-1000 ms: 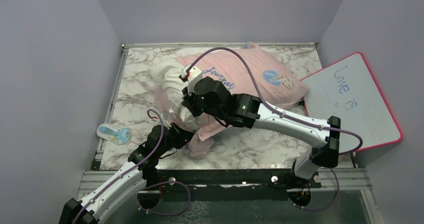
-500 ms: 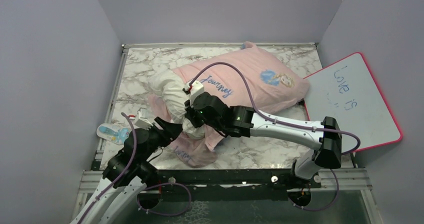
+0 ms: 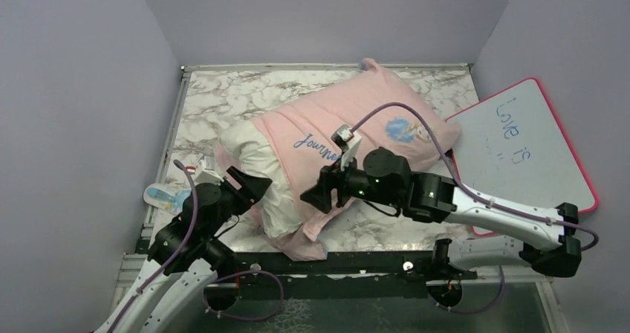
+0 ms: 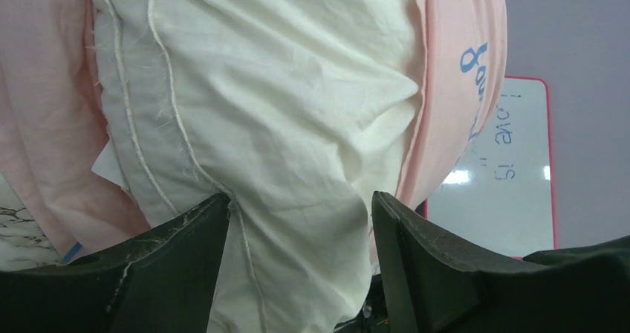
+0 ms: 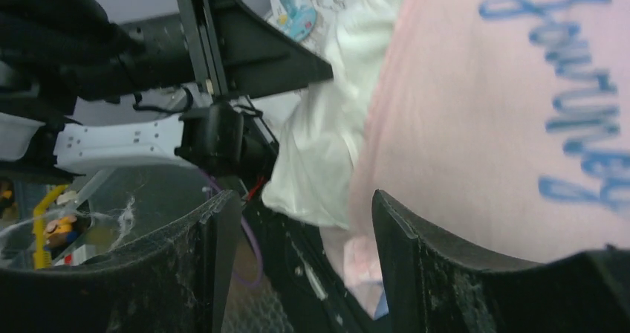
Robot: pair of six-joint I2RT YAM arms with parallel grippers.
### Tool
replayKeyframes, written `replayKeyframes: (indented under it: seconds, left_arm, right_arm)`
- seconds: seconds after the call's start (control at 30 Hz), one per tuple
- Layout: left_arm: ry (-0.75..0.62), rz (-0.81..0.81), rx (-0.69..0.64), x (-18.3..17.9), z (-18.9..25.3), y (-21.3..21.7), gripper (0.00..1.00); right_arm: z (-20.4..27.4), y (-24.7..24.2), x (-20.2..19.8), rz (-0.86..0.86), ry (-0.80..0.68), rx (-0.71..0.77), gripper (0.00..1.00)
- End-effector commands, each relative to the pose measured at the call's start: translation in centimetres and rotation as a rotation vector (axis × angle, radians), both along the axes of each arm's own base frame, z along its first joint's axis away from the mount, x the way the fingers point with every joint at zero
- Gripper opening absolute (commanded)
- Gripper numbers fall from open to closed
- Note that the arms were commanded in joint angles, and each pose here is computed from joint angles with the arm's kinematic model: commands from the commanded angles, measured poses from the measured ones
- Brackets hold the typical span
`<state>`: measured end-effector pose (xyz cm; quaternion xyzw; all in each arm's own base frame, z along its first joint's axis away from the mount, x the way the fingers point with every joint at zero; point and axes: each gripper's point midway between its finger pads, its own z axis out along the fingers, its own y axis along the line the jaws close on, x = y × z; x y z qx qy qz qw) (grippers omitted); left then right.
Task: Remove the pillowcase from the pillow
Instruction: Remove the pillow from the pillowcase.
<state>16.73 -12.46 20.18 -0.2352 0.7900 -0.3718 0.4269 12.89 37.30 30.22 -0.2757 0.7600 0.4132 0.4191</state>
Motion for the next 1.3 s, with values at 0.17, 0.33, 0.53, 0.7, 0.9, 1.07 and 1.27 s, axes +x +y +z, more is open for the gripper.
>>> replayKeyframes:
  seconds: [0.17, 0.33, 0.53, 0.7, 0.9, 1.07, 1.27]
  left_arm:
    - [0.148, -0.114, 0.049, 0.0, -3.9, -2.6, 0.73]
    - [0.165, -0.164, 0.066, 0.4, -5.1, -3.8, 0.40]
    - [0.146, -0.151, 0.067, 1.1, -5.6, -3.9, 0.01]
    - [0.133, -0.167, 0.067, 1.5, -4.9, -4.4, 0.00]
    - [0.107, -0.196, 0.125, 2.3, -3.4, -4.8, 0.00]
    - [0.054, -0.112, 0.175, 3.5, -1.7, -3.2, 0.00]
    - [0.075, 0.053, 0.333, 4.7, -0.1, 0.5, 0.00]
  right_arm:
    - [-10.6, -6.2, -2.9, -0.163, 0.350, -0.016, 0.83]
    - [-13.8, -4.4, -3.7, -0.147, 0.466, 0.047, 0.89]
    - [-16.1, -2.2, -1.9, -0.270, 0.595, 0.266, 0.89]
    - [-18.3, -1.3, -1.4, -0.281, 0.606, 0.308, 0.89]
    - [-17.1, 1.1, -0.5, -0.179, 0.536, 0.318, 0.54]
    - [-20.7, -2.0, 2.6, -0.406, 0.467, 0.014, 0.01]
    - [-21.8, -12.9, 7.3, -0.772, 0.240, -0.269, 0.01]
